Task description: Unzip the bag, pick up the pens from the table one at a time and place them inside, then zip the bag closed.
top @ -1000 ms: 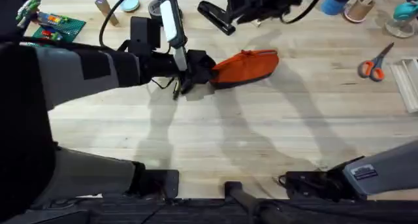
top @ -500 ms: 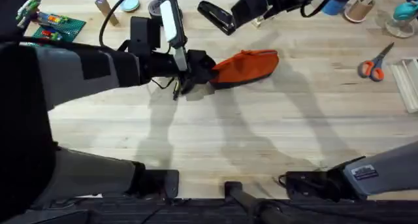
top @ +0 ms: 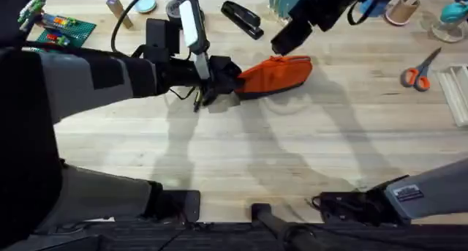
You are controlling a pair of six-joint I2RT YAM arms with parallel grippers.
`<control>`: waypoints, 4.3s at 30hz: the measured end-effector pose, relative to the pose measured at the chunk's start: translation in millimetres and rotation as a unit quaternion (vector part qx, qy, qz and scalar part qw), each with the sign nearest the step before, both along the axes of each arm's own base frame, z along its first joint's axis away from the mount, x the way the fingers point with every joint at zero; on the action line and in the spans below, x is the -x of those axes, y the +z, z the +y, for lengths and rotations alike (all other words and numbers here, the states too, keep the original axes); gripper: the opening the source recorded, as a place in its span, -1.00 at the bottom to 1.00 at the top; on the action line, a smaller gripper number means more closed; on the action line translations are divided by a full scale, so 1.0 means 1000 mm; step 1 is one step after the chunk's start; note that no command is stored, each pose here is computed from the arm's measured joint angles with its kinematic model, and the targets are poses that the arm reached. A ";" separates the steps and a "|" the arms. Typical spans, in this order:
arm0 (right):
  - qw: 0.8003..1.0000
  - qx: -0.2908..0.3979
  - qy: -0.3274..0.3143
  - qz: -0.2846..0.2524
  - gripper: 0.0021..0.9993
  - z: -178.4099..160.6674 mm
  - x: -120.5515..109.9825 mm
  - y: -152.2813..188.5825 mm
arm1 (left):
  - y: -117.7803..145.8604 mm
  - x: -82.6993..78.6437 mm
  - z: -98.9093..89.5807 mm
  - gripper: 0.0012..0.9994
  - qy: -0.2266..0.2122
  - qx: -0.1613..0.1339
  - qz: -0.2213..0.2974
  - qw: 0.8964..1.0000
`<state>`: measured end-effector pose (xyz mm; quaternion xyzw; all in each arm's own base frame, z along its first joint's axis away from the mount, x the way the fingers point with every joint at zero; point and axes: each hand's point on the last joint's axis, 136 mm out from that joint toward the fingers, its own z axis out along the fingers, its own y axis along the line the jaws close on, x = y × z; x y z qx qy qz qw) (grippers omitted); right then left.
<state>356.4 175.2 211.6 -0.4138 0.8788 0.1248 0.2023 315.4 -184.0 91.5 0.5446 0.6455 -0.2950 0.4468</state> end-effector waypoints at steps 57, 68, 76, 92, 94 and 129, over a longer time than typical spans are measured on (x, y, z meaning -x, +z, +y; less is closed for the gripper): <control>0.992 -0.010 0.061 0.112 0.44 0.019 0.006 -0.069 | 0.000 0.000 0.000 -0.92 0.000 0.000 0.000 1.000; 0.991 -0.010 0.062 0.121 0.07 0.019 0.009 -0.070 | 0.000 0.000 0.000 -0.92 0.000 0.000 0.000 1.000; 0.990 -0.003 0.060 0.127 -0.03 0.017 0.009 -0.075 | 0.000 0.000 0.000 -0.92 0.000 0.000 0.001 1.000; 0.992 0.011 0.058 0.112 -0.85 0.013 0.003 -0.077 | 0.000 0.001 0.000 -0.92 -0.001 0.001 0.002 1.000; 0.992 0.013 0.057 0.109 -0.93 0.011 0.001 -0.077 | 0.000 0.001 0.000 -0.92 -0.001 0.001 0.002 1.000; 0.992 -0.007 0.062 0.108 -0.94 0.018 0.001 -0.061 | 0.000 0.001 0.000 -0.92 -0.001 0.001 0.002 1.000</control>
